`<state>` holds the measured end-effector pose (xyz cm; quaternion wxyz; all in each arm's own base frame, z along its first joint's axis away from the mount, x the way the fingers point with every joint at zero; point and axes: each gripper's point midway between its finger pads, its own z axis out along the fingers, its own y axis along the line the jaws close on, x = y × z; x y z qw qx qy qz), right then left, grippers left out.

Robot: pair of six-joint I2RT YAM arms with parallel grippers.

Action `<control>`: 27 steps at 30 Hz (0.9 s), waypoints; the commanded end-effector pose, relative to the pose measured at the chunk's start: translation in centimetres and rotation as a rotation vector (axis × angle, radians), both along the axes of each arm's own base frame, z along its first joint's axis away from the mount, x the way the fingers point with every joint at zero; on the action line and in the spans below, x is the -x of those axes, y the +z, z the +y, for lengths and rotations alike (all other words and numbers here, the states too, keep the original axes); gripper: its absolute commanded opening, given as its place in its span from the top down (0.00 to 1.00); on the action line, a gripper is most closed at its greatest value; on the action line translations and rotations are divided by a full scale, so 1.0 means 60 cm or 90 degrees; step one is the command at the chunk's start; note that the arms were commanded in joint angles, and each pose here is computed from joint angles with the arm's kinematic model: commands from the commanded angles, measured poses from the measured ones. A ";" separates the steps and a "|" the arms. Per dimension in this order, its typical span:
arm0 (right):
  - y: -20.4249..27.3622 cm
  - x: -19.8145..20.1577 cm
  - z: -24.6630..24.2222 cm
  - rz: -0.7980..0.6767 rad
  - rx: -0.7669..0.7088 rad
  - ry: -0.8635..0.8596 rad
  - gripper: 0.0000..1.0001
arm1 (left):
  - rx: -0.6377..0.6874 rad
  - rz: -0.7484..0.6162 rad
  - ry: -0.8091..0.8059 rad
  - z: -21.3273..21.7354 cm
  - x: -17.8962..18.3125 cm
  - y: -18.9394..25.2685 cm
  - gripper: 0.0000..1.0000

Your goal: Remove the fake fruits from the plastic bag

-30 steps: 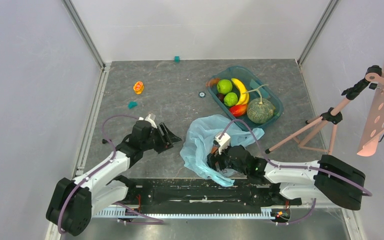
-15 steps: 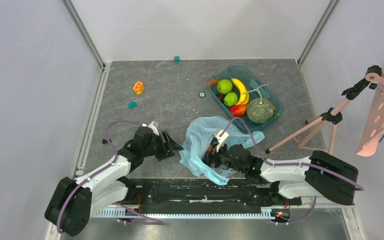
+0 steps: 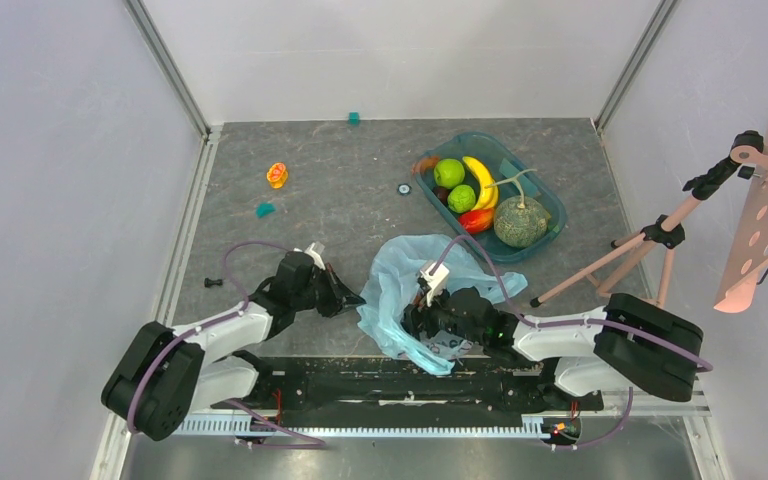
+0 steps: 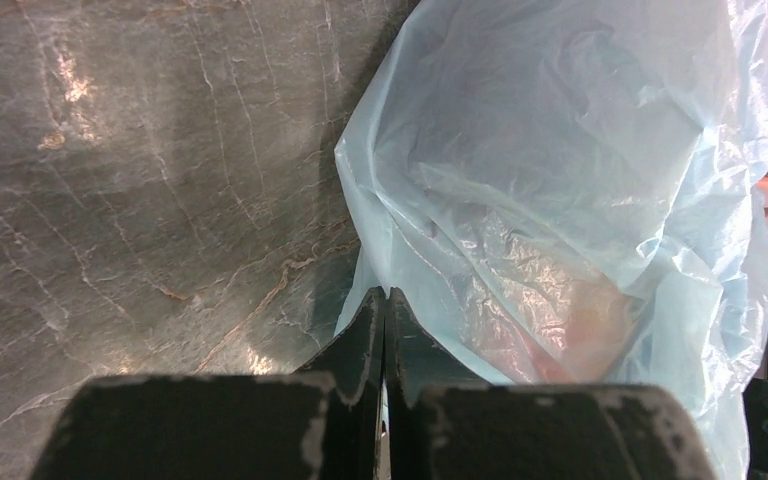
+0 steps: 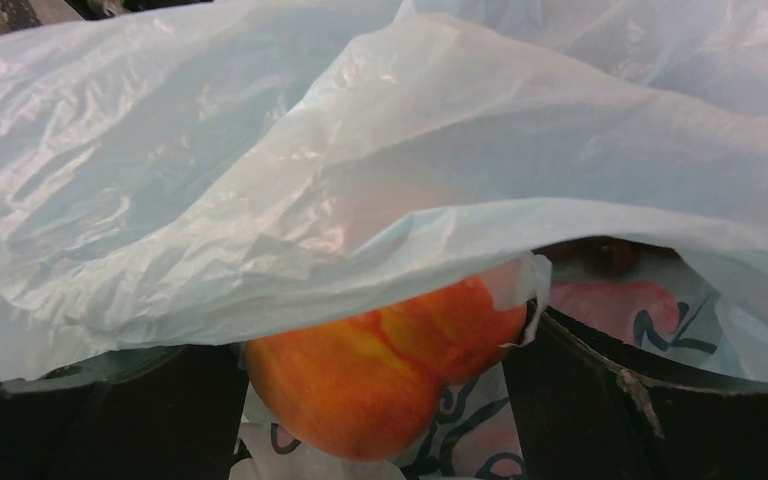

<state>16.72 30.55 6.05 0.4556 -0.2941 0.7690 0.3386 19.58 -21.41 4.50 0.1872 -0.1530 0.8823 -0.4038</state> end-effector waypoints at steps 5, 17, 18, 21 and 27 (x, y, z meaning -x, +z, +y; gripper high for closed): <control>-0.029 -0.012 -0.027 -0.009 0.061 -0.033 0.20 | -0.007 -0.025 -0.004 0.001 -0.005 0.004 0.98; -0.017 -0.007 -0.022 -0.013 0.042 -0.019 0.02 | -0.016 -0.023 0.001 0.006 -0.002 -0.002 0.98; -0.015 -0.006 -0.024 -0.015 0.039 -0.020 0.02 | -0.017 -0.022 0.001 0.006 -0.002 -0.002 0.98; -0.013 -0.005 -0.030 -0.018 0.035 -0.025 0.05 | -0.018 -0.023 0.002 0.007 -0.003 -0.003 0.98; -0.011 -0.007 -0.043 -0.024 0.035 -0.041 0.40 | -0.041 -0.034 0.022 0.019 -0.009 0.001 0.98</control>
